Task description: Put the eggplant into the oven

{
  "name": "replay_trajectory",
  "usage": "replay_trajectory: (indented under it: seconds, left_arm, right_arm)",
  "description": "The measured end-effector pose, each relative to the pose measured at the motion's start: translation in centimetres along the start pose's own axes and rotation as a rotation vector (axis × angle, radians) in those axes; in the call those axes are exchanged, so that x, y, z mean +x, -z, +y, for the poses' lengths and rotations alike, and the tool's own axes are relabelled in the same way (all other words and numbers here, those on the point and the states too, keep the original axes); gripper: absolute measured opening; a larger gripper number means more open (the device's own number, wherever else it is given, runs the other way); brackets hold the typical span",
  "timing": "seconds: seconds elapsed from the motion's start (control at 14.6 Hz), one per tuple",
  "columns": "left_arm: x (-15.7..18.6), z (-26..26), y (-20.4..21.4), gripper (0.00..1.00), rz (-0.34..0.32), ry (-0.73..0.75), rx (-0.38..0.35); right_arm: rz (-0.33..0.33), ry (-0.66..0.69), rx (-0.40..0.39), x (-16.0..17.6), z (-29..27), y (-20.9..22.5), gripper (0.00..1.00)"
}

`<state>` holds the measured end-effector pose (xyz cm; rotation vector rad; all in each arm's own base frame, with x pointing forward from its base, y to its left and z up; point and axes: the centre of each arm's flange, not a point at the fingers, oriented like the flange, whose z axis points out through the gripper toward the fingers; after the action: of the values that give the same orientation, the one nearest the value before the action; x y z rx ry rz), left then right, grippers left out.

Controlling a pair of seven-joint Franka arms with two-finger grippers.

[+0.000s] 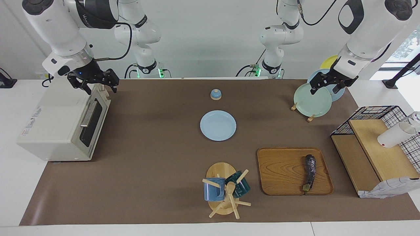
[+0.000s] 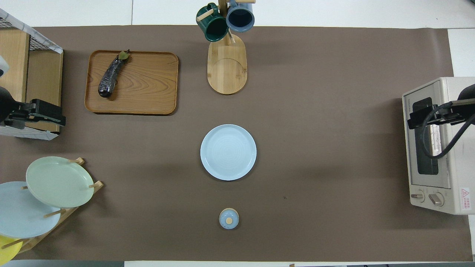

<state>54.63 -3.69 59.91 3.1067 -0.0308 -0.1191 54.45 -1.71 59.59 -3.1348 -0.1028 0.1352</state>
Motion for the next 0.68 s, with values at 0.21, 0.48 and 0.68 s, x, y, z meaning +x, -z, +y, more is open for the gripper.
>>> replay_trajectory:
  seconds: [0.21,0.48,0.68]
  left_arm:
    - [0.2,0.1,-0.1,1.00,0.018,-0.002,-0.001]
    - [1.0,0.3,-0.4,1.00,0.073,-0.004,-0.003]
    - [1.9,0.3,-0.9,1.00,0.099,-0.003,-0.005]
  right_arm:
    - [0.000,0.000,0.000,0.0,0.0,0.0,1.00]
    - [0.006,0.025,-0.005,0.0,0.1,-0.1,0.71]
    - [0.027,0.008,-0.022,0.1,1.3,-1.6,0.40]
